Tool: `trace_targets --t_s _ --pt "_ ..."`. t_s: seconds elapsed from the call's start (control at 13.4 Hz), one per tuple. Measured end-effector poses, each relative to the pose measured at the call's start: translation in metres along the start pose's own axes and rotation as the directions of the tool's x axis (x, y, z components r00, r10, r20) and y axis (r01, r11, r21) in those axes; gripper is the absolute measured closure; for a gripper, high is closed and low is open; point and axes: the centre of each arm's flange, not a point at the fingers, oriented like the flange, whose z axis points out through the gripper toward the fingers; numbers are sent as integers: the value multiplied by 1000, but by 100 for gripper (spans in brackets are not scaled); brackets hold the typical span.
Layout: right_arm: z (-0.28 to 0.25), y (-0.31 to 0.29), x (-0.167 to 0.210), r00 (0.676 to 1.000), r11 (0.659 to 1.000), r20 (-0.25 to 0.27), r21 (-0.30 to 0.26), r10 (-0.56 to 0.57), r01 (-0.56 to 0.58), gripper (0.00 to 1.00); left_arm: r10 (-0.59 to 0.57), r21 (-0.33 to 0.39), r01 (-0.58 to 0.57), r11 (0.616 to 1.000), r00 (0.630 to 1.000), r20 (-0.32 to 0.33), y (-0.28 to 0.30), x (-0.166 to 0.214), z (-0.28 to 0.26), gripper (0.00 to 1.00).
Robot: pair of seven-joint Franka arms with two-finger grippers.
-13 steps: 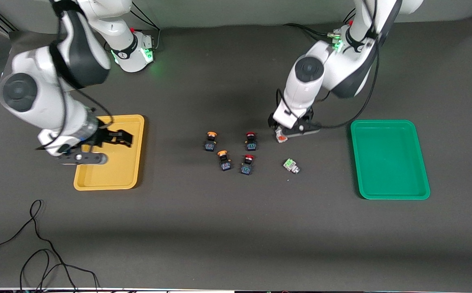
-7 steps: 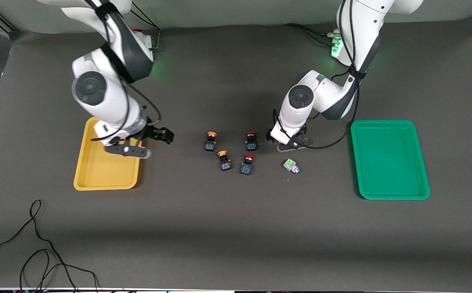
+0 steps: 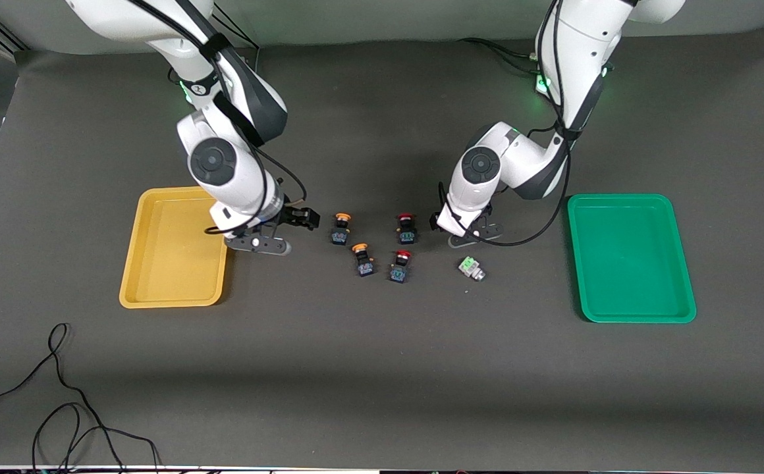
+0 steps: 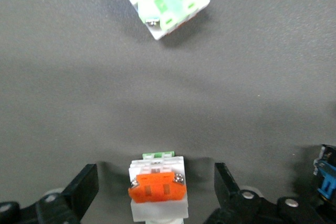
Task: Place green and yellow buttons in trays
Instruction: 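Carry the orange-white button over the green tray while the right gripper lifts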
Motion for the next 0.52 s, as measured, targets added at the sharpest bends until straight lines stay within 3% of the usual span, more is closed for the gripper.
trace_targets --t_s 0.07,0.37,0.45,0.52 --pt "12 -4 -1 1000 1000 14 0 -6 6 0 -16 0 16 1000 1000 1 0 0 1 4" --pt "55 -22 -9 999 1000 51 2 0 0 0 -41 -10 41 999 999 -7 4 1 -5 53" --pt "66 -28 -13 999 1000 50 -1 9 -9 0 -42 -8 42 999 999 -6 4 2 -7 59" --pt "76 -33 -16 999 1000 43 -10 12 -12 0 -42 3 42 999 999 -1 3 2 -9 59"
